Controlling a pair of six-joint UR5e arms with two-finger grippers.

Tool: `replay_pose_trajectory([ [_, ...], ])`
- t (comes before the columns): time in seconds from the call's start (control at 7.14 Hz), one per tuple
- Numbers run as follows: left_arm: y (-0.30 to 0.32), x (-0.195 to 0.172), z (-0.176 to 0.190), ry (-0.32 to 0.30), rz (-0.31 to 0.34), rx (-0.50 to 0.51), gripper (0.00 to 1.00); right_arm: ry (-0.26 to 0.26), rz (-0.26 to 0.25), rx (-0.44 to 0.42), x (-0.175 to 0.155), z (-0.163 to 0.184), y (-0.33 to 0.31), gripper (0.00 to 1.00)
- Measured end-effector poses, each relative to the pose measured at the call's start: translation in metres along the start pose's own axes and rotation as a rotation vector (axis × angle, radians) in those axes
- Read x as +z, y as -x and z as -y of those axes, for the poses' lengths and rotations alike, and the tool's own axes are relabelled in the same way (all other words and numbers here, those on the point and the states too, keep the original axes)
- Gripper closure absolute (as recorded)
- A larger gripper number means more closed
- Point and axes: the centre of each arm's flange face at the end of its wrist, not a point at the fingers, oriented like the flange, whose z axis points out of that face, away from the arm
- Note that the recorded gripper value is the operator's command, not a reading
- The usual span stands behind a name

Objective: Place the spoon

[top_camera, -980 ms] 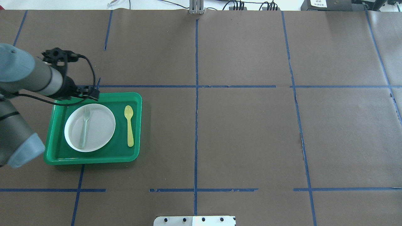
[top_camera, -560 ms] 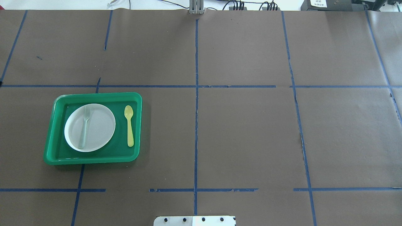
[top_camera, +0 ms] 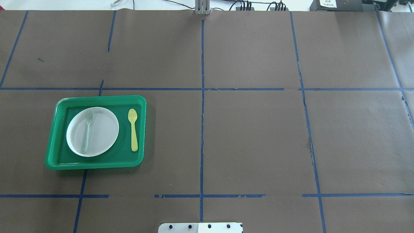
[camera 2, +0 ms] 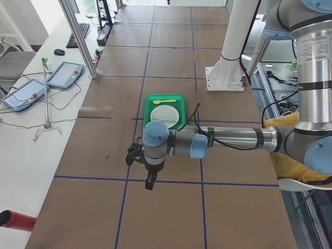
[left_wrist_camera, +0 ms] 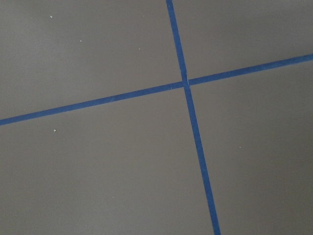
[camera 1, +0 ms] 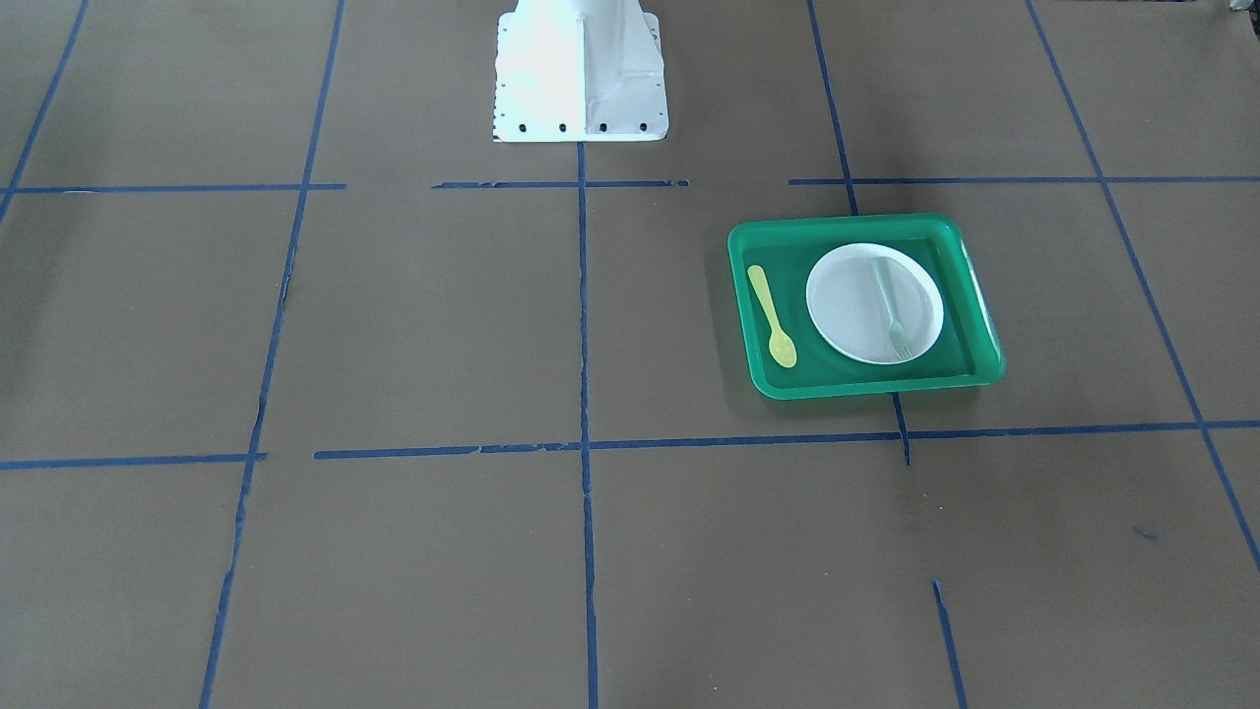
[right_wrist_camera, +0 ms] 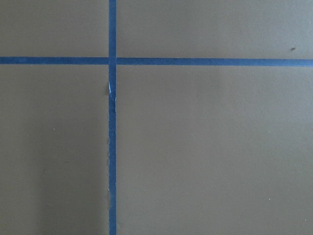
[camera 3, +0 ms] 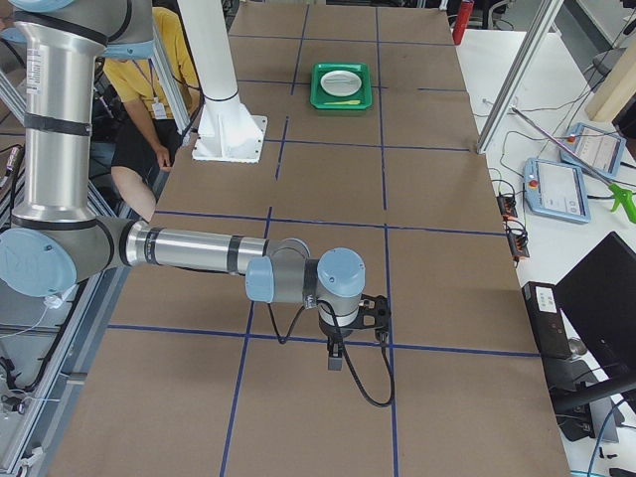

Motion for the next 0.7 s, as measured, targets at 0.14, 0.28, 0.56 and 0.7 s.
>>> replay_pose_trajectory([
  [0.14,0.0068,-0.0015,-0.0109,0.000,-0.017,-0.018,0.00,0.000,0.000,0.000,0.0000,0.0000,0.0000,0.00],
  [0.28,0.0103,-0.0016,-0.0158,-0.001,-0.027,-0.029,0.00,0.000,0.000,0.000,0.0000,0.0000,0.0000,0.00],
  [0.56,0.0138,-0.0019,-0.0168,-0.005,-0.033,-0.038,0.00,-0.001,0.000,-0.001,0.0000,0.0001,0.0000,0.00],
  [0.7,0.0145,-0.0015,-0.0172,-0.004,-0.034,-0.040,0.00,0.000,0.000,0.000,0.0000,0.0000,0.0000,0.00],
])
